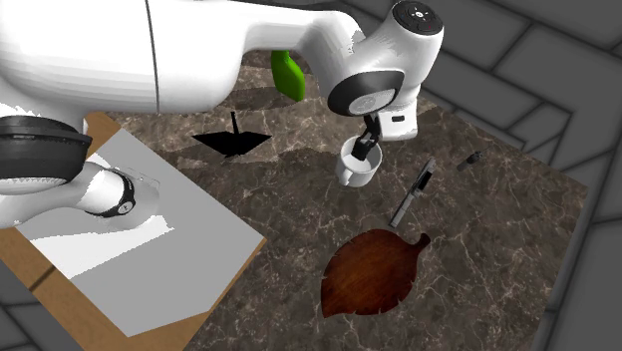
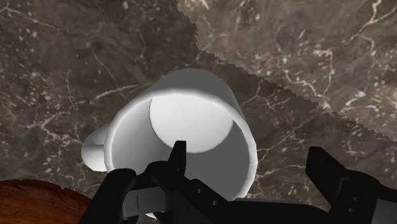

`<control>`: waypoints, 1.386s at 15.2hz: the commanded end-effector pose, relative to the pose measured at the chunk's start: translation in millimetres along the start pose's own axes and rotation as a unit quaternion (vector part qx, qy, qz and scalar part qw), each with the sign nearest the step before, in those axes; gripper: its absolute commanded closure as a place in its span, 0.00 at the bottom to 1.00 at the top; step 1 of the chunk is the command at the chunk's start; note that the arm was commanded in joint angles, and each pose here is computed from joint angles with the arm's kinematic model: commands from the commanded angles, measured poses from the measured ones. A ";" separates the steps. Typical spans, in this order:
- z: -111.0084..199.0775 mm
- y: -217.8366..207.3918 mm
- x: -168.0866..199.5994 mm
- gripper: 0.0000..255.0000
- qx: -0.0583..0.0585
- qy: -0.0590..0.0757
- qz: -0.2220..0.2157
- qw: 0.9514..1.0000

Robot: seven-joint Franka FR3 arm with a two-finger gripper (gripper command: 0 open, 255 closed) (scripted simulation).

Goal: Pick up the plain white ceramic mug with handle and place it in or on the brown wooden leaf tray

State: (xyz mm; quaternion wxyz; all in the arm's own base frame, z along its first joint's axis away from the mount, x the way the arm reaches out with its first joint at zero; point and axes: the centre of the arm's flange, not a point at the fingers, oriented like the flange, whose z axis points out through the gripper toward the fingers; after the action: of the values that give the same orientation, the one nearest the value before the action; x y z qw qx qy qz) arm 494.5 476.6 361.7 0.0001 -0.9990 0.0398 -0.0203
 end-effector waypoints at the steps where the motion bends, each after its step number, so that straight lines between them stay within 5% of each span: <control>1: 0.1 0.0 0.0 0.00 0.000 0.000 0.000 1.000; 2: 0.0 0.0 0.0 0.00 0.000 0.000 0.000 1.000; 3: 0.0 0.0 0.0 1.00 0.000 0.000 0.000 1.000; 12: 0.1 0.0 0.0 1.00 0.000 0.000 0.000 1.000; 21: -47.4 -0.1 2.0 1.00 0.000 0.000 0.000 1.000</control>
State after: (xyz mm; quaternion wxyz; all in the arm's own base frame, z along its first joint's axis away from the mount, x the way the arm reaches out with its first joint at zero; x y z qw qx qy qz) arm 494.5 477.0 404.1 0.0001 -0.9990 0.0399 -0.0203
